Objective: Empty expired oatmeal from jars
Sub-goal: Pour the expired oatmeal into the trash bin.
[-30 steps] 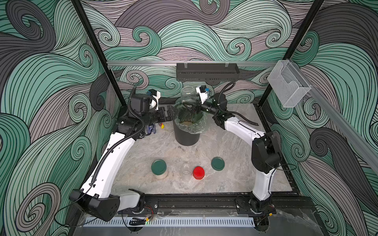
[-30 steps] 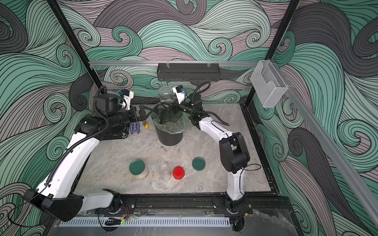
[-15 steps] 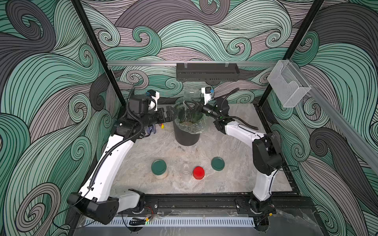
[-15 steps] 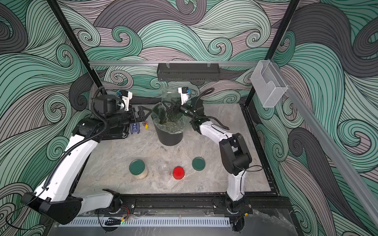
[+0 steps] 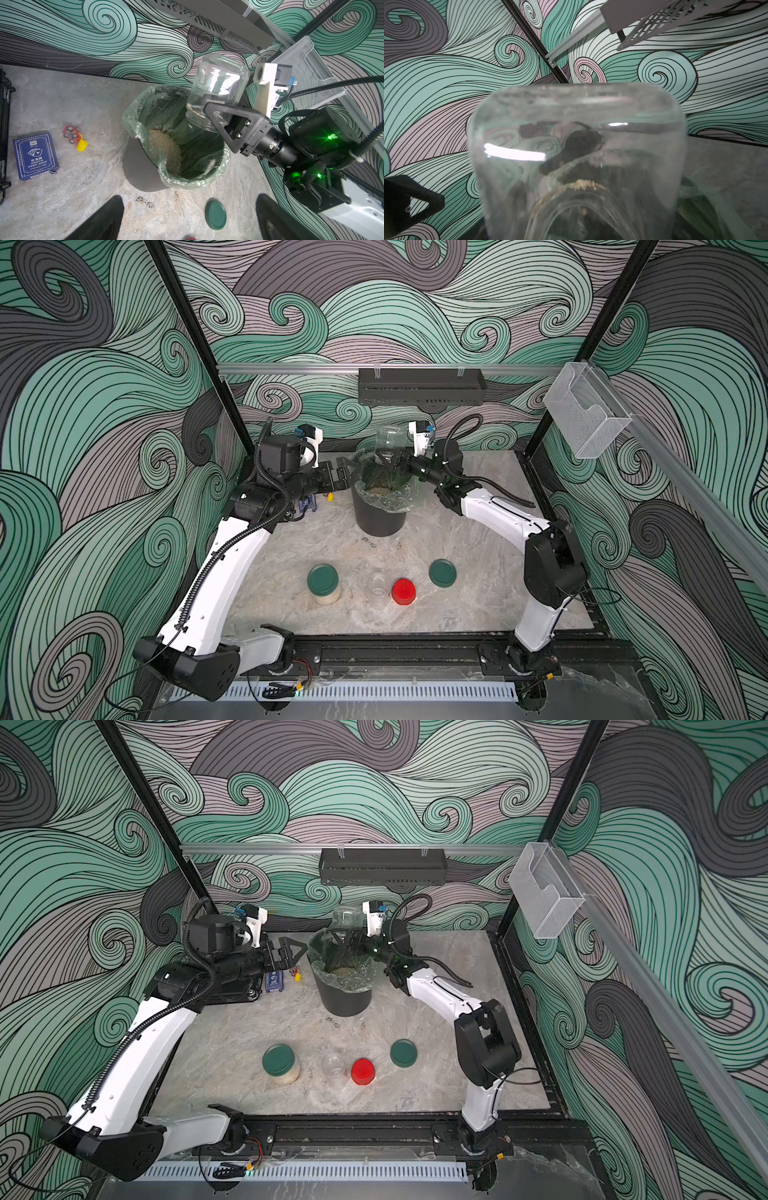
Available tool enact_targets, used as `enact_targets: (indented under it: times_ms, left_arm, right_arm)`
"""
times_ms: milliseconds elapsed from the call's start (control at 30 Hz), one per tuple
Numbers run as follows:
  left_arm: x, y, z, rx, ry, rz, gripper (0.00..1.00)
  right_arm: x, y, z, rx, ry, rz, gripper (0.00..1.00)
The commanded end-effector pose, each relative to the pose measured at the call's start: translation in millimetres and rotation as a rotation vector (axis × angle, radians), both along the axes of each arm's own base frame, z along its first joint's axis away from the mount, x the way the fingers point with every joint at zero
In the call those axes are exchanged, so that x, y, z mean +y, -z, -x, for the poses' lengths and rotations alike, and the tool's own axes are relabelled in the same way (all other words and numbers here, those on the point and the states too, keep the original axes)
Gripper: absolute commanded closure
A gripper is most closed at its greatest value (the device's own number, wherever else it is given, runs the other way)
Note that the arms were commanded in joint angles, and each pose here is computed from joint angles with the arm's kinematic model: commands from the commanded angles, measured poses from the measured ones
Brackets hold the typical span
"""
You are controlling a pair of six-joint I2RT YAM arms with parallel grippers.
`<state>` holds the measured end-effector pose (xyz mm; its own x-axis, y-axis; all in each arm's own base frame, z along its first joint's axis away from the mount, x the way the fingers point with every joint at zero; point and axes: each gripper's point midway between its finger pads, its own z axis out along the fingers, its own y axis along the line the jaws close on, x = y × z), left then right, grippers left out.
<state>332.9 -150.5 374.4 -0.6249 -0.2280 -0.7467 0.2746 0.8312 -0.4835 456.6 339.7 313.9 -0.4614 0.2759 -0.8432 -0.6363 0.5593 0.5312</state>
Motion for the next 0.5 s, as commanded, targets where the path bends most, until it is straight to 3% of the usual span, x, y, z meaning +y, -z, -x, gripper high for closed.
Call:
enact_targets:
  times_ms: [0, 467]
  left_arm:
    - [7, -6, 2, -0.023, -0.016, -0.014, 0.01]
    - [8, -3, 6, -0.026, -0.01, -0.031, 0.01]
  right_arm:
    - [-8, -50, 8, -0.074, 0.047, 0.005, 0.81]
    - [10, -86, 38, -0.453, -0.029, 0.197, 1.0]
